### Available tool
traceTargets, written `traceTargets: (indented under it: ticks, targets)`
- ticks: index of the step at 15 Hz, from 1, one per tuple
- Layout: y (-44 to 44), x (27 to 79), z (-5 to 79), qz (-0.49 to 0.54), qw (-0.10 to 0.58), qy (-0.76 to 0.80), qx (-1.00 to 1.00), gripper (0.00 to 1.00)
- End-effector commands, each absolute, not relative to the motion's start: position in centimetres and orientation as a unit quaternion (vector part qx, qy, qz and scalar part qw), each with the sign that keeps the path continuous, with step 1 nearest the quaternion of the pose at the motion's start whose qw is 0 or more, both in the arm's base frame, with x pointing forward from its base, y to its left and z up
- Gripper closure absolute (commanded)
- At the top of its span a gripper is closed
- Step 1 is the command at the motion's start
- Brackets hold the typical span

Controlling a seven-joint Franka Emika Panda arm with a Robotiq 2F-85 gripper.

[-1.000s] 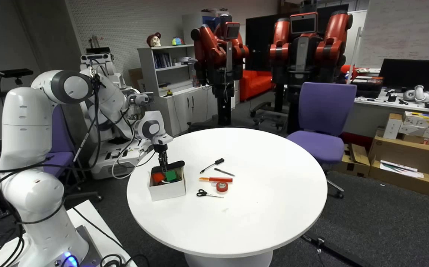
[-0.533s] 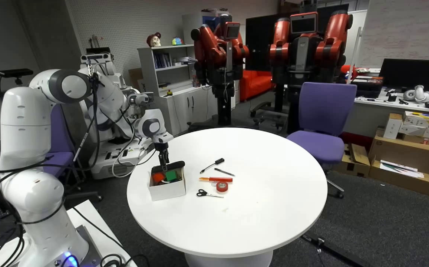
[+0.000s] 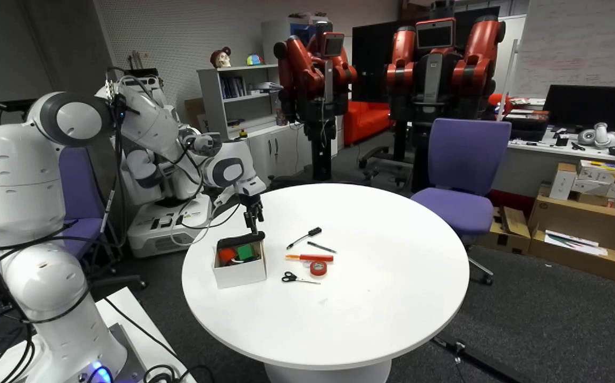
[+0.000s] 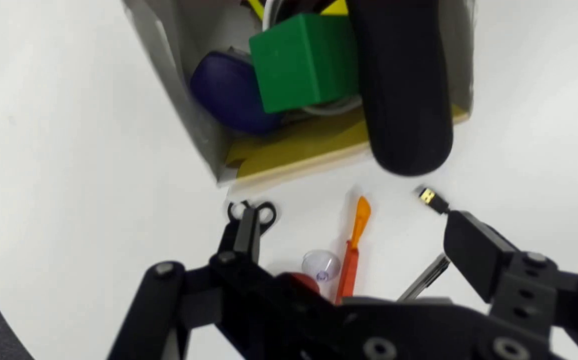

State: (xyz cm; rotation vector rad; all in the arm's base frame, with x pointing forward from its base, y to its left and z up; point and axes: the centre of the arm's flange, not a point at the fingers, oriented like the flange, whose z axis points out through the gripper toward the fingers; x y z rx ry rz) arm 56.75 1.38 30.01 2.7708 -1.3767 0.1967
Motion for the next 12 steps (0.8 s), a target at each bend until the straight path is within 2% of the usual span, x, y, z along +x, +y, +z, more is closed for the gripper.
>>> traceTargets:
  ticks: [1, 6, 12]
  targets:
    - [-4.9, 56.6, 30.2, 0.078, -0.007, -0.478, 0.875, 0.0]
    - [-12.1, 58.0, 25.2, 0.1, -0.044, -0.513, 0.852, 0.0]
    - [-14.4, 58.6, 18.9, 0.096, -0.064, -0.537, 0.836, 0.0]
